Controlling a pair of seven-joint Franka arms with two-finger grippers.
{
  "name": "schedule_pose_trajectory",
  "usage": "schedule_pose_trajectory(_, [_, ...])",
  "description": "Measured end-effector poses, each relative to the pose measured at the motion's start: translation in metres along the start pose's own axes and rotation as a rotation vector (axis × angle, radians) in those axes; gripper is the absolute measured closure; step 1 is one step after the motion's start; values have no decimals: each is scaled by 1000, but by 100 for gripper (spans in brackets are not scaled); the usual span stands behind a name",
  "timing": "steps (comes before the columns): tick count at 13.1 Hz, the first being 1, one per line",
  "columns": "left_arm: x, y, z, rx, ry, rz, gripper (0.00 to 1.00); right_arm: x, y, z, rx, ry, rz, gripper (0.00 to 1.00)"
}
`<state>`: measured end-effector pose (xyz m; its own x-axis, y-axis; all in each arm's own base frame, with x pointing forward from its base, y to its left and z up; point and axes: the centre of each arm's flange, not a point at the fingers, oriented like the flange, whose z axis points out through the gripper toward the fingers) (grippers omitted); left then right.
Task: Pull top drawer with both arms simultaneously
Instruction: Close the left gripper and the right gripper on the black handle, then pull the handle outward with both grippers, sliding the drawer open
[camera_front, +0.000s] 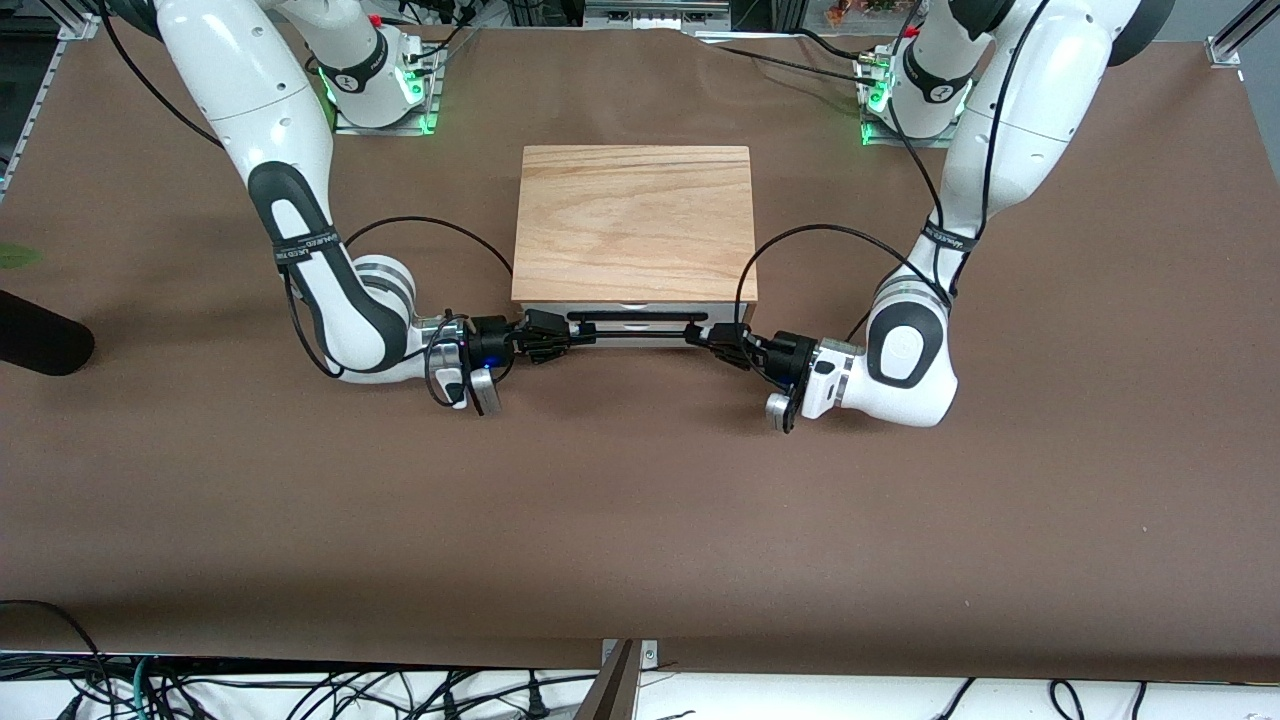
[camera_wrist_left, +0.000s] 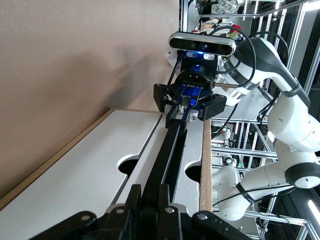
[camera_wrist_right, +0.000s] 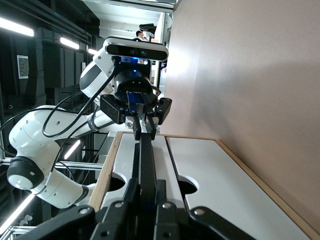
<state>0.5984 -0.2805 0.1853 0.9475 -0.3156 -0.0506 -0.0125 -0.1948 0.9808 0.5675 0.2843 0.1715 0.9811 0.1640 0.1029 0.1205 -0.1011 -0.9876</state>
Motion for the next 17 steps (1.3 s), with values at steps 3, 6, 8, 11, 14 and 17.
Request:
schedule_pose_trajectory(3, [0, 0, 0, 0, 0, 1, 82, 0, 0, 0, 0, 0, 0, 82])
schedule_pose_trajectory(6, [0, 0, 0, 1, 1, 1, 82, 0, 1, 0, 2, 5, 4, 82])
schedule_pose_trajectory(8, [3, 1, -2, 5, 7, 7, 82, 0, 2, 0, 9, 16, 10, 82])
schedule_pose_trajectory(11, [9, 4, -4, 11, 17, 20, 82, 6, 3, -2, 14, 29, 4, 82])
schedule_pose_trajectory(14, [17, 6, -7, 17, 29, 36, 82, 15, 4, -4, 16, 37, -7, 82])
schedule_pose_trajectory(17, [28, 8, -12, 26, 46, 57, 82, 27, 5, -7, 19, 49, -14, 82])
